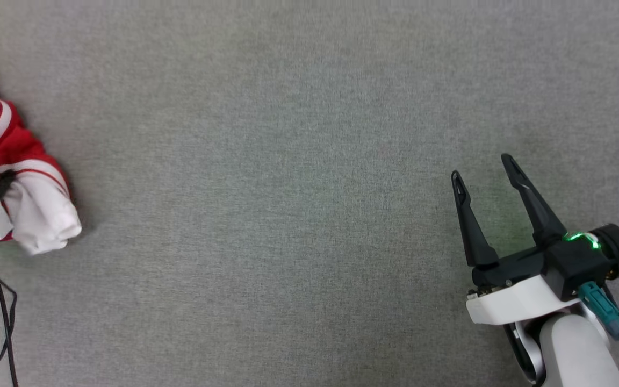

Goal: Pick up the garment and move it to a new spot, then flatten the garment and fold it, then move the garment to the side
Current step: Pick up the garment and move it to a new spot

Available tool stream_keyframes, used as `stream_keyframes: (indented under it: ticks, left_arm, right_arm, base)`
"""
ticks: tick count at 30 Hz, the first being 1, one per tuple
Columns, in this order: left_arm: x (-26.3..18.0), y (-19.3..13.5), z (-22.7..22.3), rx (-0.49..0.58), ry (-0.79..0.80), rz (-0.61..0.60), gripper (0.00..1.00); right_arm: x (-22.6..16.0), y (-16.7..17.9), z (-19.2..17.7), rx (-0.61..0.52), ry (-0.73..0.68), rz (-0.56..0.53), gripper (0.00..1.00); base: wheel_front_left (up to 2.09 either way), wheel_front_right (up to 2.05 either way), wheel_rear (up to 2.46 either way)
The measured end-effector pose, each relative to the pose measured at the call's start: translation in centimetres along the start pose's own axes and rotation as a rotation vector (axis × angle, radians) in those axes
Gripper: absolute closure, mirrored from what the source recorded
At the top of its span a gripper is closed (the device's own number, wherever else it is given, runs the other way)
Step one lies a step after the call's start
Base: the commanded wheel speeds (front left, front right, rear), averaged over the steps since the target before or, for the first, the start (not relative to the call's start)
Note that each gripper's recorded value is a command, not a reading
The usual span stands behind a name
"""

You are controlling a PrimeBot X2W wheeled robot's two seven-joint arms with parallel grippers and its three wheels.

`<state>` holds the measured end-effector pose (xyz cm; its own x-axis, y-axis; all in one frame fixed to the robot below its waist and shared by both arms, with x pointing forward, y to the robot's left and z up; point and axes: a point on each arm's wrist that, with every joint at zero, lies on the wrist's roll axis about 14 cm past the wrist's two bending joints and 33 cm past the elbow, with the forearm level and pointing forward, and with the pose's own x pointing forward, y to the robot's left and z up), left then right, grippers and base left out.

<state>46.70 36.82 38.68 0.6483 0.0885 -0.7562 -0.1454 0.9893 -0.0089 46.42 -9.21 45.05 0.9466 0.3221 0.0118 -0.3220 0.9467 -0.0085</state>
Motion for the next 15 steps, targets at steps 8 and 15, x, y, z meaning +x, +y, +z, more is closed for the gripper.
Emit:
stream_keyframes:
  ticks: [8,15]
  left_arm:
    - [-5.5,-0.5,7.1,0.093,-0.339,-0.006,1.0]
    - [-12.3,-3.8,12.2,0.185,-0.606,-0.088,1.0]
  right_arm:
    - [-2.3,0.4,2.6,0.014,-0.034,-0.01,0.0]
    - [-4.6,0.2,5.7,0.011,-0.097,-0.037,0.0]
  base:
    - [0.0,0.0,0.0]
    - [0.0,0.0,0.0]
